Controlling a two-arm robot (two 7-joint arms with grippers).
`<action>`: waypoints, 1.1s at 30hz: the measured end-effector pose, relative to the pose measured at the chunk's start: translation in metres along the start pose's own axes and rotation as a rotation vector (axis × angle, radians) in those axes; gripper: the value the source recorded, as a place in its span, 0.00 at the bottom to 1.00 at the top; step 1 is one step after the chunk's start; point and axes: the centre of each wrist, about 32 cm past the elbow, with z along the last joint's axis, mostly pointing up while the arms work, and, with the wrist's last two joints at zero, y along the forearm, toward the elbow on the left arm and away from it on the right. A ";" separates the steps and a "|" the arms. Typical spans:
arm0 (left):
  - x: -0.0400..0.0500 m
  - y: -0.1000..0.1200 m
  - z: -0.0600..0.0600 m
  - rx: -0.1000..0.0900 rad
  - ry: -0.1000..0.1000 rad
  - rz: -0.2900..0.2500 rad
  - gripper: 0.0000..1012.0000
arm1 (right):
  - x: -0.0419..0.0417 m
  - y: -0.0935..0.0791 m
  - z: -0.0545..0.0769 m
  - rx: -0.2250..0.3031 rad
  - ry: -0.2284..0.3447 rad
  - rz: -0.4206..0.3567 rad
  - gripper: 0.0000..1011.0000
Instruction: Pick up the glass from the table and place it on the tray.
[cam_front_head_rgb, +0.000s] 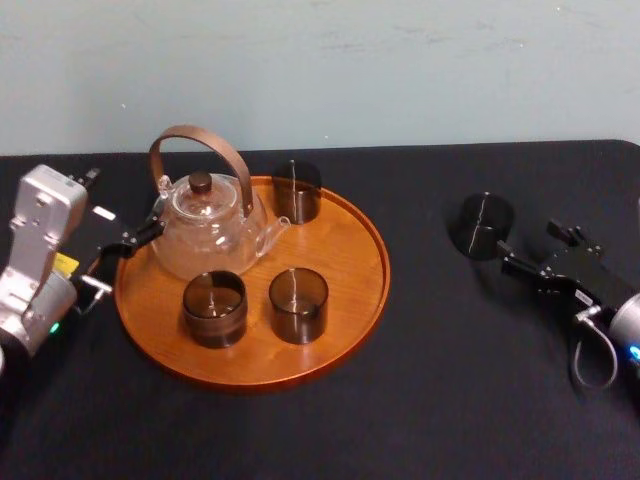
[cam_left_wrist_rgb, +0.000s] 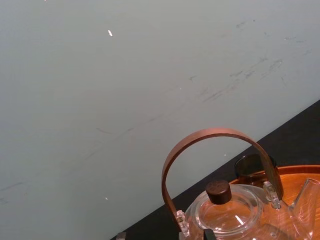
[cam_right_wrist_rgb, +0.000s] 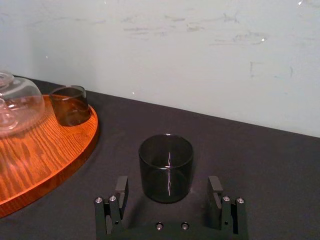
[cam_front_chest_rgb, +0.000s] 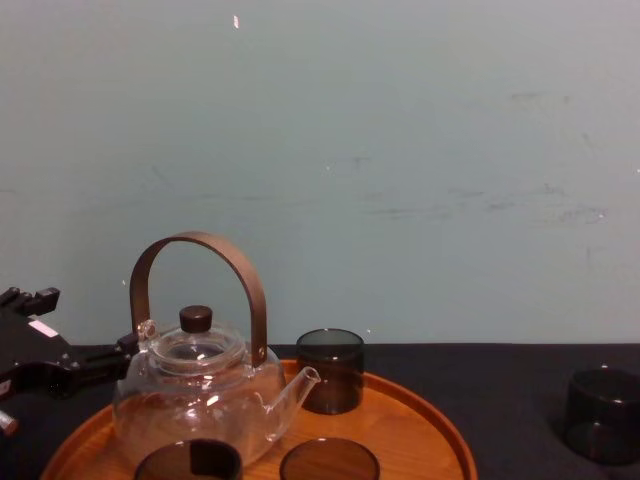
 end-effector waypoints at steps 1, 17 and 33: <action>0.0000 0.000 0.000 0.000 0.000 0.000 0.99 | 0.0004 0.002 0.000 -0.003 -0.001 0.001 0.99; 0.0000 0.000 0.000 0.000 0.000 0.000 0.99 | 0.0060 0.023 -0.001 -0.030 -0.006 0.009 0.99; 0.0000 0.000 0.000 0.000 0.000 0.000 0.99 | 0.0079 0.037 0.000 -0.024 -0.005 0.030 0.99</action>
